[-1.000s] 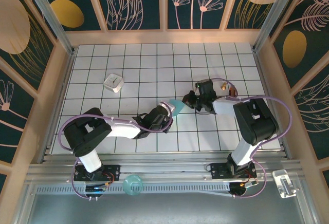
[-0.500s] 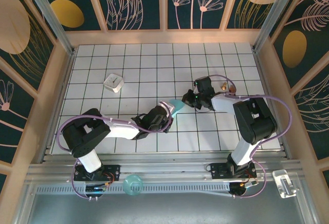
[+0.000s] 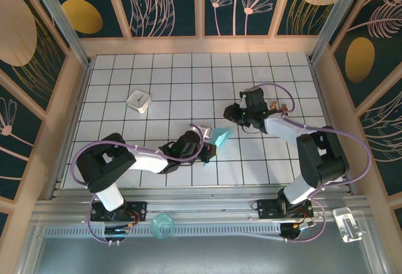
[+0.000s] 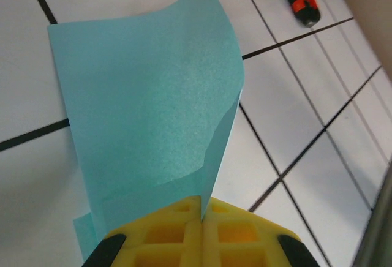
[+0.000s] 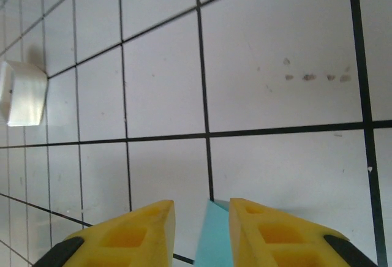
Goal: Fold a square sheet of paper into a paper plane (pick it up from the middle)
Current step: Fold the wing for the fifth time at the center of the table.
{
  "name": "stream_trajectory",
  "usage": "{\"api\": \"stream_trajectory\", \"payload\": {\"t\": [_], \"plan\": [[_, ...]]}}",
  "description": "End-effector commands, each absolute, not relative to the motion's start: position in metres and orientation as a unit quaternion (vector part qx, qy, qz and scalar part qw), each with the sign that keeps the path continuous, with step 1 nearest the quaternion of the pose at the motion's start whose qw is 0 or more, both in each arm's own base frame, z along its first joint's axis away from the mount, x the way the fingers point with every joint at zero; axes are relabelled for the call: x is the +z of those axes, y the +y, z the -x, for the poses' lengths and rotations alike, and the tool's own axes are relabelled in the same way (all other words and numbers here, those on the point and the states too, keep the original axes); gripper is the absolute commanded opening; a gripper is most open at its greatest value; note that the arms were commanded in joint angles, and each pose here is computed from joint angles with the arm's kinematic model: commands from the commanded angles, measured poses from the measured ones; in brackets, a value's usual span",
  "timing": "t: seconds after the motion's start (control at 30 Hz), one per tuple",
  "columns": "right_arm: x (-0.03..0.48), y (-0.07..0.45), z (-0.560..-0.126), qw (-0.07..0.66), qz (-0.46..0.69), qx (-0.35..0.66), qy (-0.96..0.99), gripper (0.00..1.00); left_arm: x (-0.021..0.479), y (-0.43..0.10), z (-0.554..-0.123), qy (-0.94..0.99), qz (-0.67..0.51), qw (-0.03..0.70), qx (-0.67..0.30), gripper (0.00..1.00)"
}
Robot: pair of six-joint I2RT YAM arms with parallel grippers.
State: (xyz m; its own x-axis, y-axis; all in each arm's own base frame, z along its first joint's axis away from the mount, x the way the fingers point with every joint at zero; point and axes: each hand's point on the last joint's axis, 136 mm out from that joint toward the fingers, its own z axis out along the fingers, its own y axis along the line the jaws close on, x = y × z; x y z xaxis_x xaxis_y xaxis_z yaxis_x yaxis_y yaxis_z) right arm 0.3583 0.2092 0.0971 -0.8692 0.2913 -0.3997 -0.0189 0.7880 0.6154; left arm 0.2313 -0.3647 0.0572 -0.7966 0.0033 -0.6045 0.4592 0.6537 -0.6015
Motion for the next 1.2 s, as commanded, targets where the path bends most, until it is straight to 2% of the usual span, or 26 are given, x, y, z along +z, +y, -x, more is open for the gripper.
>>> {"api": "stream_trajectory", "payload": {"t": [0.0, 0.6, 1.17], "plan": [[0.104, 0.199, -0.355, 0.258, -0.068, 0.301, 0.916, 0.29, 0.056, -0.369, -0.230, 0.855, -0.102, 0.261, -0.436, 0.00], [0.096, 0.191, -0.316, 0.239, -0.067, 0.309, 0.918, 0.30, 0.042, -0.359, -0.235, 0.843, -0.040, 0.202, -0.496, 0.00], [0.075, 0.213, -0.287, 0.211, -0.004, 0.325, 0.922, 0.29, 0.036, -0.361, -0.236, 0.836, -0.007, 0.135, -0.532, 0.00]]}}
